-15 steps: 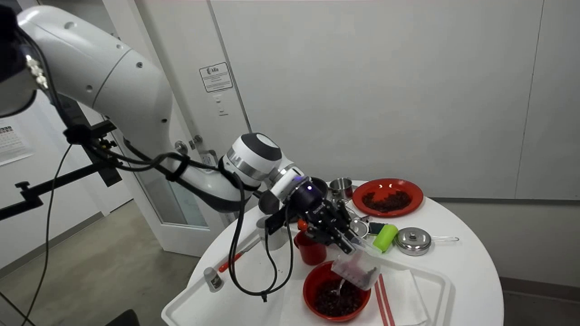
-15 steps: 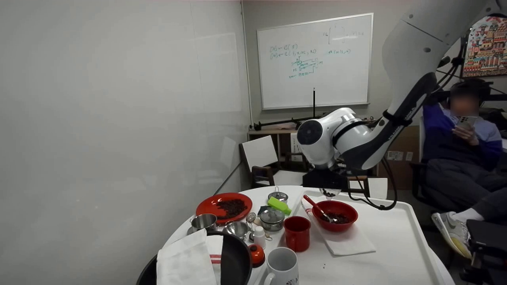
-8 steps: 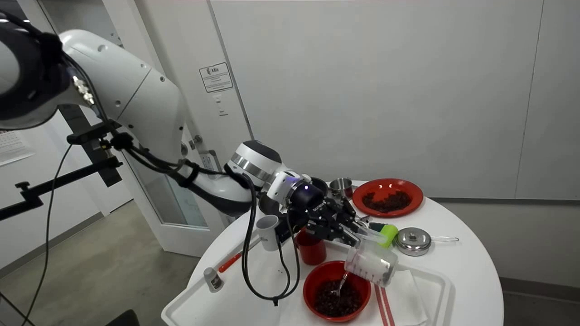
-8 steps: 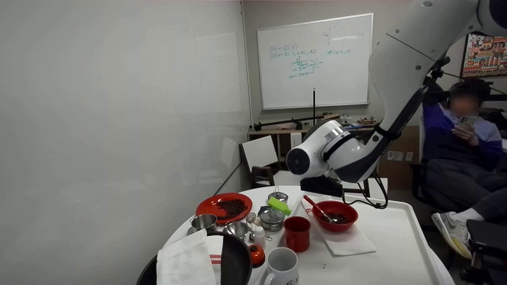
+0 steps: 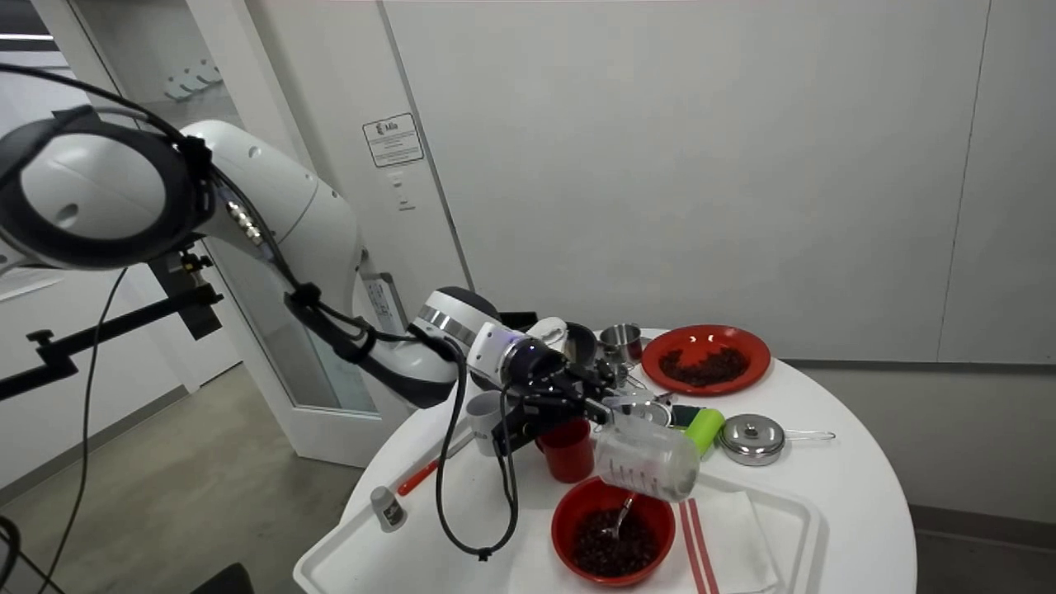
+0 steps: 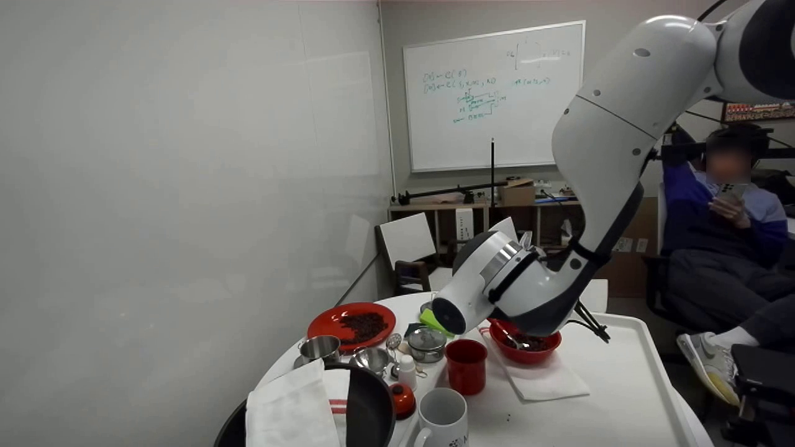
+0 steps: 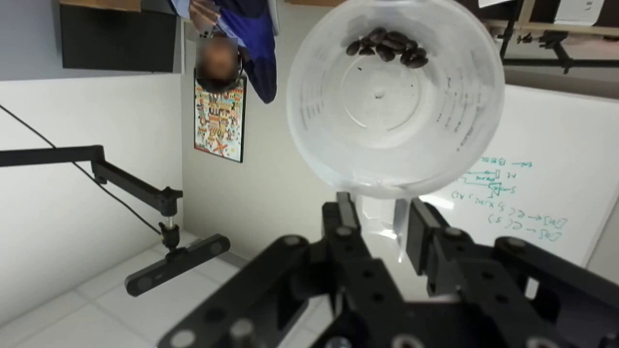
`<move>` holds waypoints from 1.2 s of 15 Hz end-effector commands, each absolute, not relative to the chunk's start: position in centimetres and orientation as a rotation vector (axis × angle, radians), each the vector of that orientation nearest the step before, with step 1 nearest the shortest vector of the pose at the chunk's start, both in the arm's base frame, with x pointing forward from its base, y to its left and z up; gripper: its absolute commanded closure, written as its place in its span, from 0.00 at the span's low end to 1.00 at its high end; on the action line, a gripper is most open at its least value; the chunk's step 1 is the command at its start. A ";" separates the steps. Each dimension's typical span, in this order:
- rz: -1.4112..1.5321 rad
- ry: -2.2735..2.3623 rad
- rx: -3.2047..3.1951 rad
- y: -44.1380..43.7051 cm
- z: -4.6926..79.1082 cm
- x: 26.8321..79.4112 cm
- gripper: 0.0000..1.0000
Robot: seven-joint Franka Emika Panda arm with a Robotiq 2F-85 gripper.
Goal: Pour the contents in the jug into the red bowl
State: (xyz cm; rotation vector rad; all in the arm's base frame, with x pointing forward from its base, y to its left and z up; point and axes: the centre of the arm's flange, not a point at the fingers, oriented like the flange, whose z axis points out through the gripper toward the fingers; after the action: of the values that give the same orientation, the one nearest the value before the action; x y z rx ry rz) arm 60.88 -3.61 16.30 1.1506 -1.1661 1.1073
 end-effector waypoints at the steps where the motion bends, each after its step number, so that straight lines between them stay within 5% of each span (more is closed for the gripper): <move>1: 1.153 -1.031 1.034 -2.1 14.5 62.6 0.89; 18: 0.975 -0.888 1.003 -1.6 13.1 63.9 0.89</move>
State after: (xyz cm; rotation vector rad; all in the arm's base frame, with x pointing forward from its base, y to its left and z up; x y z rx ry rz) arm 62.49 -2.16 11.97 0.8752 -0.8367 1.0663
